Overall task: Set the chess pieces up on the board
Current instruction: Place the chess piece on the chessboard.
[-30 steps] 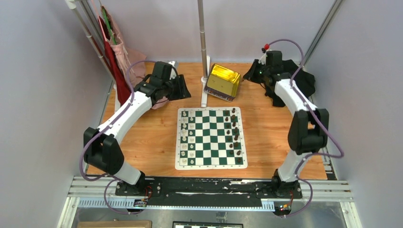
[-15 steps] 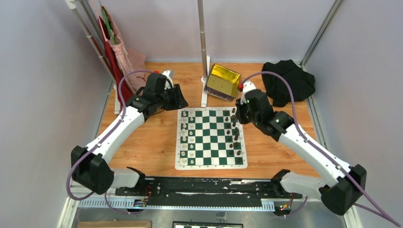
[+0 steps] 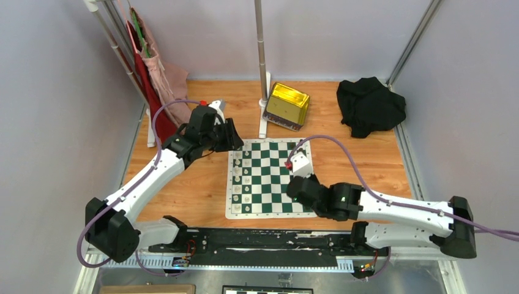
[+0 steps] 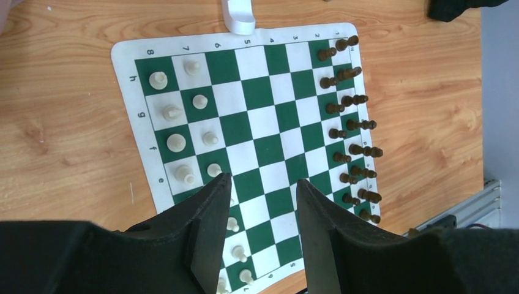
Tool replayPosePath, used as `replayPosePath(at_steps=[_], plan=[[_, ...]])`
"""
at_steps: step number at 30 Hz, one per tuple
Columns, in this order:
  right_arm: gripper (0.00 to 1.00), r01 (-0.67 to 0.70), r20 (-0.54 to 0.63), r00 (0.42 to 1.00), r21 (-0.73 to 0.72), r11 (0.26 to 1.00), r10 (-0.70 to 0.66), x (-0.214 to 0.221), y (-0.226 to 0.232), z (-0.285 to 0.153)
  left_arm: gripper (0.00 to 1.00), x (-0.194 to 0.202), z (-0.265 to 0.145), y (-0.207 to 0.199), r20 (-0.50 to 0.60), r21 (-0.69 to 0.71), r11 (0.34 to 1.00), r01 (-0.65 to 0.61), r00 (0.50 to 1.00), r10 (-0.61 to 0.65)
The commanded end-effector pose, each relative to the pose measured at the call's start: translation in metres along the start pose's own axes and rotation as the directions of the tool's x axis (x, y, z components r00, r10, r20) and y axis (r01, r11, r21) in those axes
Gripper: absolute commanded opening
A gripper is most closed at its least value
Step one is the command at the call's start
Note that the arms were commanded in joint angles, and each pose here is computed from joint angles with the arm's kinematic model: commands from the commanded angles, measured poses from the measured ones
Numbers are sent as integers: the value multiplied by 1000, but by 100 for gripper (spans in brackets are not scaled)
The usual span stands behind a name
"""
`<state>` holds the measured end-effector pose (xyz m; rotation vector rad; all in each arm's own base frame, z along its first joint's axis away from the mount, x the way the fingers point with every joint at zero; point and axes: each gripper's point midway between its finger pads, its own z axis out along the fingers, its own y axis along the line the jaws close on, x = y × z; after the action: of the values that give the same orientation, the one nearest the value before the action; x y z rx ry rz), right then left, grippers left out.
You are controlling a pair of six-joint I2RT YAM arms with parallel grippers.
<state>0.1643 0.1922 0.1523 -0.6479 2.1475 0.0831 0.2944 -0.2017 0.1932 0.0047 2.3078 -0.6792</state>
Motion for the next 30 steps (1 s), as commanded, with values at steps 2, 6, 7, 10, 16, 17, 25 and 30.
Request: replayPosePath(at_steps=[2, 6, 7, 10, 16, 17, 25, 30], plan=[[0, 6, 41, 999, 130, 992, -11, 22, 6, 10, 49, -5, -6, -4, 59, 5, 1000, -7, 998, 7], [0, 30, 65, 997, 166, 986, -41, 34, 15, 20, 49, -1, -5, -3, 57, 1, 1000, -16, 998, 16], [0, 34, 67, 997, 176, 984, -47, 37, 16, 22, 49, 0, -5, -3, 56, 2, 1000, -17, 998, 17], [0, 38, 67, 997, 175, 984, -50, 46, 21, 28, 49, 3, -4, -3, 56, 3, 1000, -24, 998, 24], [0, 43, 52, 997, 162, 986, -52, 64, 30, 36, 49, 8, -2, 1, 60, 2, 1000, -25, 998, 25], [0, 45, 50, 997, 160, 986, -54, 67, 31, 38, 49, 10, -1, 2, 59, 2, 1000, -24, 998, 23], [0, 66, 35, 997, 163, 984, -73, 83, 39, 47, 49, 15, 0, 6, 66, 0, 1000, -21, 998, 21], [0, 77, 27, 996, 167, 983, -83, 89, 39, 51, 49, 18, 0, 6, 66, 0, 1000, -21, 998, 21]])
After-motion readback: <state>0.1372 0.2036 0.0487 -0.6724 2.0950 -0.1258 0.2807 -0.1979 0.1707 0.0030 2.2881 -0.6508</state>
